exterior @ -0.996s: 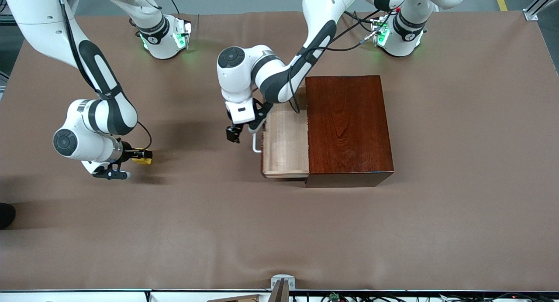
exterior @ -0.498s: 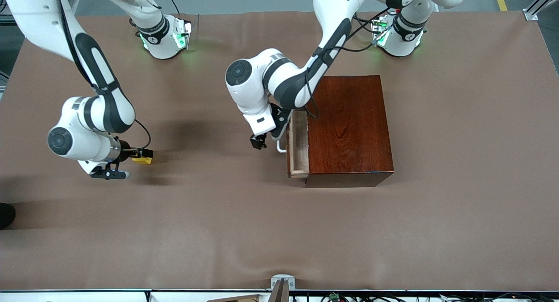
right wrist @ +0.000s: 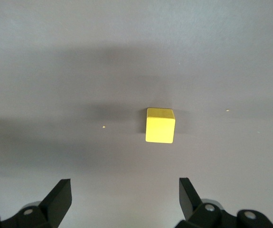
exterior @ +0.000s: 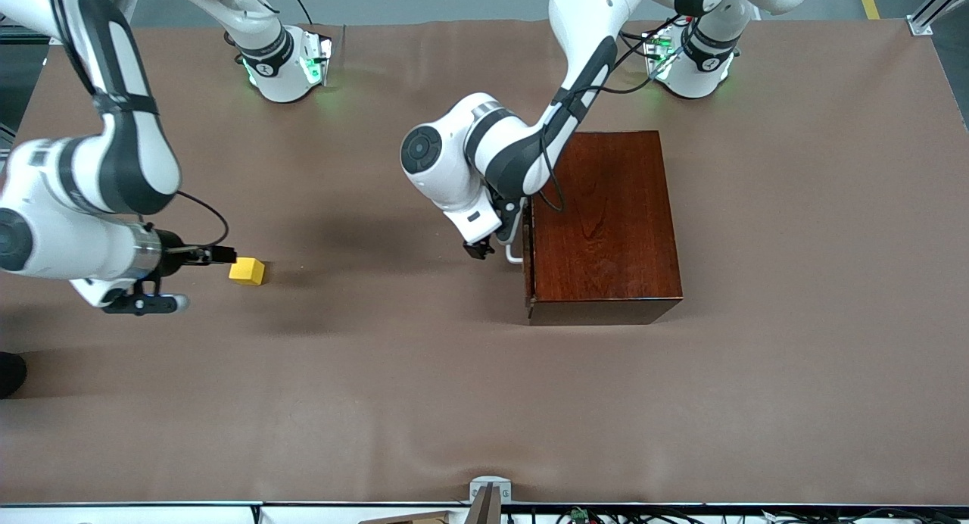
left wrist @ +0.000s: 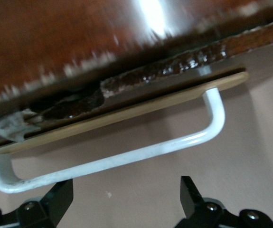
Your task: Open drawer, take yellow block, close drawer
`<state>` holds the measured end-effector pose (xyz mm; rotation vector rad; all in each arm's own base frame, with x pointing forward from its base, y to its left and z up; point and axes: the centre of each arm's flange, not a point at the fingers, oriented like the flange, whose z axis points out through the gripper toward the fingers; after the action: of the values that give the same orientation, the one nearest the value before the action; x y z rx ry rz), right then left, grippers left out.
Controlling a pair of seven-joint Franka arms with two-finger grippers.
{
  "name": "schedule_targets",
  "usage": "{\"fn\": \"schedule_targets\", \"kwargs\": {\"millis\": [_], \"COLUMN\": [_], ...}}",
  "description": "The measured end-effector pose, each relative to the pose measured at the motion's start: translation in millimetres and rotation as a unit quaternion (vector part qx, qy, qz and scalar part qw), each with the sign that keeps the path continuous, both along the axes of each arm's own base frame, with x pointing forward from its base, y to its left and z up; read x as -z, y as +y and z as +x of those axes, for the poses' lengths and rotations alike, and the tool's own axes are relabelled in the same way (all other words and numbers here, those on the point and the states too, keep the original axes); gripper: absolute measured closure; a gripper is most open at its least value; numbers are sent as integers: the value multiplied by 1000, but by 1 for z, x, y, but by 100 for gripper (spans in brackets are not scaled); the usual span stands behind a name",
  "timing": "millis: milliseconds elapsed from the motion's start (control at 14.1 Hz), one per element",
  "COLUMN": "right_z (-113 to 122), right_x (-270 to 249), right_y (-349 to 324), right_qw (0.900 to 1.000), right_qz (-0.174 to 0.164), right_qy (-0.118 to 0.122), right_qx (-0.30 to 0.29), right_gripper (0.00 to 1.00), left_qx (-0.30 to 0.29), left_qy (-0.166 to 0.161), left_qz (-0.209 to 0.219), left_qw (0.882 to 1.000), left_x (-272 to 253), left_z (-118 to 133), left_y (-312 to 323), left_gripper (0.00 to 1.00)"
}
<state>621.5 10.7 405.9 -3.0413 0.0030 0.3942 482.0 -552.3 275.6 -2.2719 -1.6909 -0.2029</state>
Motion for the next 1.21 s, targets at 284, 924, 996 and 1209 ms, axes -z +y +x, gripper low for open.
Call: {"fn": "schedule_targets", "kwargs": {"millis": [284,924,996,1209], "right_z": [6,-53,-62,-79], "right_x": [-84,-232,-244,-257], "right_y": [6,26,25,22], "right_qw": [1000,997,996,996], "right_qz": [1,-6,-7,-8], "right_qy": [-16,-74,-80,-86], "right_qx": [-10,-32,-31,-29], "right_gripper": [0,0,0,0], "left_qx": [-10,167,193,274], "left_qy": [-1,-46,-44,-9], "left_qz": [1,-103,-110,-114], "left_qw": [1000,979,974,955], "left_x": [-1,-256,-286,-343], "left_z": [1,45,55,78], "left_y": [1,89,121,225], "left_gripper": [0,0,0,0]}}
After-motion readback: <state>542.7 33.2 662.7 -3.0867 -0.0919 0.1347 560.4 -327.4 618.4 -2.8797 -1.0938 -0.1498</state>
